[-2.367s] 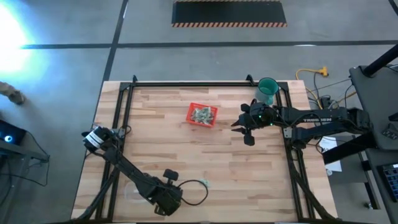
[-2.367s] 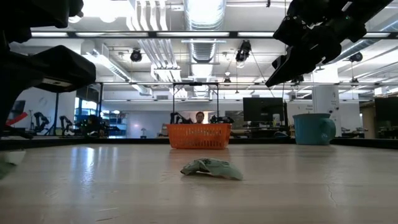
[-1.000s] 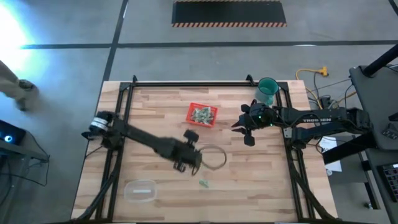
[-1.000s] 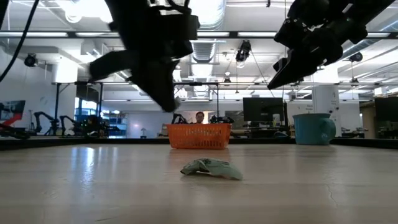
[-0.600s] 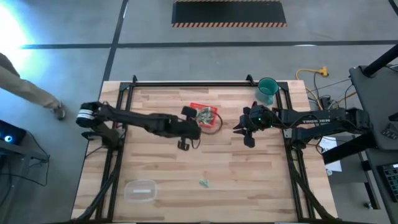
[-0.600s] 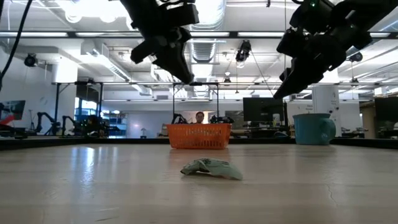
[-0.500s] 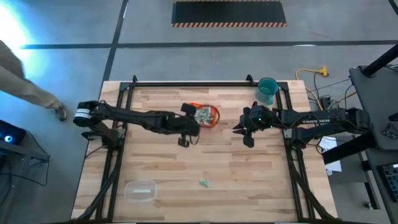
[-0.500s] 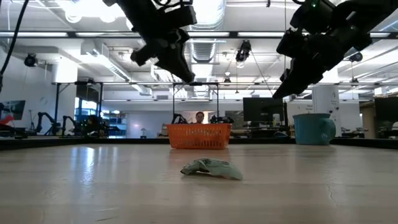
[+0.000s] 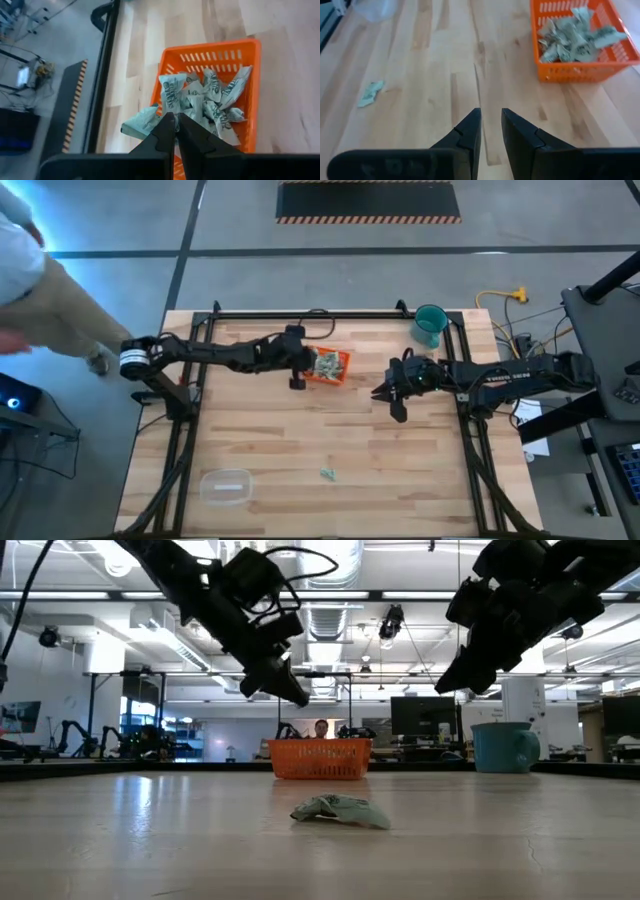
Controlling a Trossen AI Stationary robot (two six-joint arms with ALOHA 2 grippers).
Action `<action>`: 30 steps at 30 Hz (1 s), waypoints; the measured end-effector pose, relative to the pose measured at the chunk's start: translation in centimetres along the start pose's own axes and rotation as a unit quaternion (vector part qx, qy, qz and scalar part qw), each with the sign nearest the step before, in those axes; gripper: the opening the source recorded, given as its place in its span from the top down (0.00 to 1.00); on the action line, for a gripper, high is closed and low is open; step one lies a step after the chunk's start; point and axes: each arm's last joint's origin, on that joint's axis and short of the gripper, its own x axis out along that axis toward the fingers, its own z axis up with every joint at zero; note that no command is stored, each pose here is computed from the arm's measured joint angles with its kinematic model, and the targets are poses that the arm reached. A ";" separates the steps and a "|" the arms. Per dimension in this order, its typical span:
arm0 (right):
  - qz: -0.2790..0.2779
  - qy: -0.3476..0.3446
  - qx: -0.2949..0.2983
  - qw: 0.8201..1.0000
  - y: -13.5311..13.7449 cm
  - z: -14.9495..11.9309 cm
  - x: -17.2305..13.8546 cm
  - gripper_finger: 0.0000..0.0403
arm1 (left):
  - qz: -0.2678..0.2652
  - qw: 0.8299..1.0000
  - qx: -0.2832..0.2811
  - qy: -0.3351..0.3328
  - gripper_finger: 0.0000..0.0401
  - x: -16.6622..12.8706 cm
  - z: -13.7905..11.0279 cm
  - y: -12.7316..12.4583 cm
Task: Pick and place items into bin
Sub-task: Put the stevia packet into the orange bin
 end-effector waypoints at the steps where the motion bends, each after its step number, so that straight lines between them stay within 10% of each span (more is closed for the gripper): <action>1: 0.003 -0.003 -0.003 1.000 0.1 0.0 0.0 0.83 | -0.003 1.000 -0.009 0.000 1.00 0.1 -0.3 0.3; 20: 0.016 -0.012 -0.017 1.000 0.8 0.1 0.1 0.83 | -0.004 0.997 -0.078 -0.021 0.99 1.3 -1.1 1.7; 30: 0.016 -0.012 -0.017 1.000 0.8 0.1 0.1 0.83 | -0.001 0.997 -0.080 -0.022 0.75 1.3 -1.2 1.8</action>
